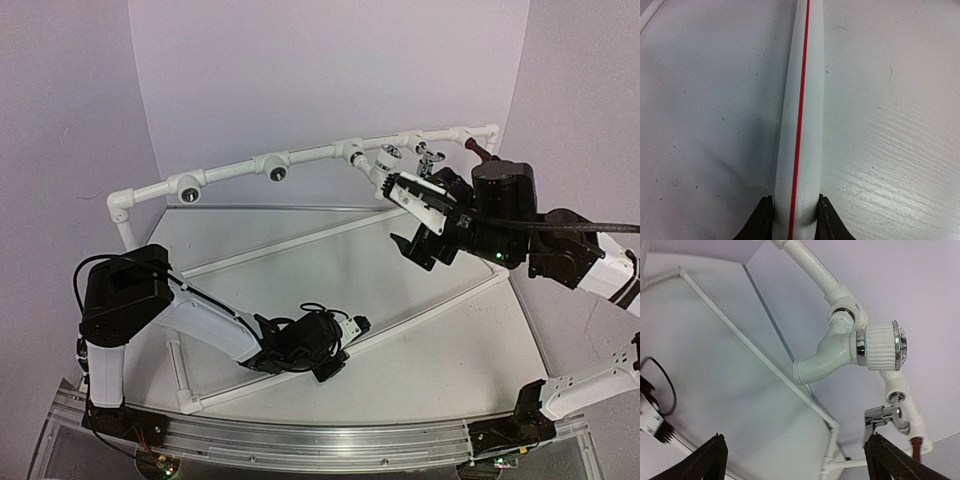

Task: Install the water faucets
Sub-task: Screw the water faucet onto the adaptor.

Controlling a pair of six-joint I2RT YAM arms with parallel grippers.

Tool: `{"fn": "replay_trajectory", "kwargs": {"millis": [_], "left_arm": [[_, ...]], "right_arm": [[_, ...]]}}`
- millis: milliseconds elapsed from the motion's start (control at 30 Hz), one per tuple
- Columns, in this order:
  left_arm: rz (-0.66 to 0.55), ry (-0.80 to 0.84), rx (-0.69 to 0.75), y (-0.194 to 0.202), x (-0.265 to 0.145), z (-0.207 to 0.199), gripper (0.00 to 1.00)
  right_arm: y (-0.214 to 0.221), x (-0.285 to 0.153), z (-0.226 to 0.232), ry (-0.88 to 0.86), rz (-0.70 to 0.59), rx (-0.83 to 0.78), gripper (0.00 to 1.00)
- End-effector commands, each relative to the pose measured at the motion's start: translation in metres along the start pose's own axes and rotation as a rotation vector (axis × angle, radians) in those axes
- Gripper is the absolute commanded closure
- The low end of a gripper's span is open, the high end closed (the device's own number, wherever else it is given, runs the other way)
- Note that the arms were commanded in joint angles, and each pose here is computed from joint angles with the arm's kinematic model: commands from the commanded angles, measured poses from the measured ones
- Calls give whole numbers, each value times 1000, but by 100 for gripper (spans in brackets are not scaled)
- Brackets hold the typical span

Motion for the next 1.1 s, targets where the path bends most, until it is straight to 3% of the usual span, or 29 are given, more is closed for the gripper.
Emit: {"fn": "replay_trajectory", "kwargs": {"millis": [0, 167, 400, 667, 1067], "left_arm": [[532, -48, -48, 172, 4, 5, 100], [531, -46, -47, 171, 5, 5, 100], [530, -46, -50, 170, 6, 4, 100], [535, -49, -56, 172, 5, 6, 100], [535, -48, -62, 172, 5, 7, 100]], "right_arm": [[-1, -7, -35, 168, 74, -546, 2], [-19, -9, -39, 267, -2, -914, 2], [-38, 13, -24, 226, -50, -1143, 4], [-40, 43, -14, 175, -30, -1275, 11], [-40, 74, -29, 209, -25, -1310, 16]]}}
Point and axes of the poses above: each gripper's point midway between its finger pads, its own x axis out along the fingers, its own z axis along the line the jaws close on, y = z × x, the point moved 1 cm from there along -x, back along the fingers, and after that the axes turned 2 degrees about -x, right-handed, at the moved point
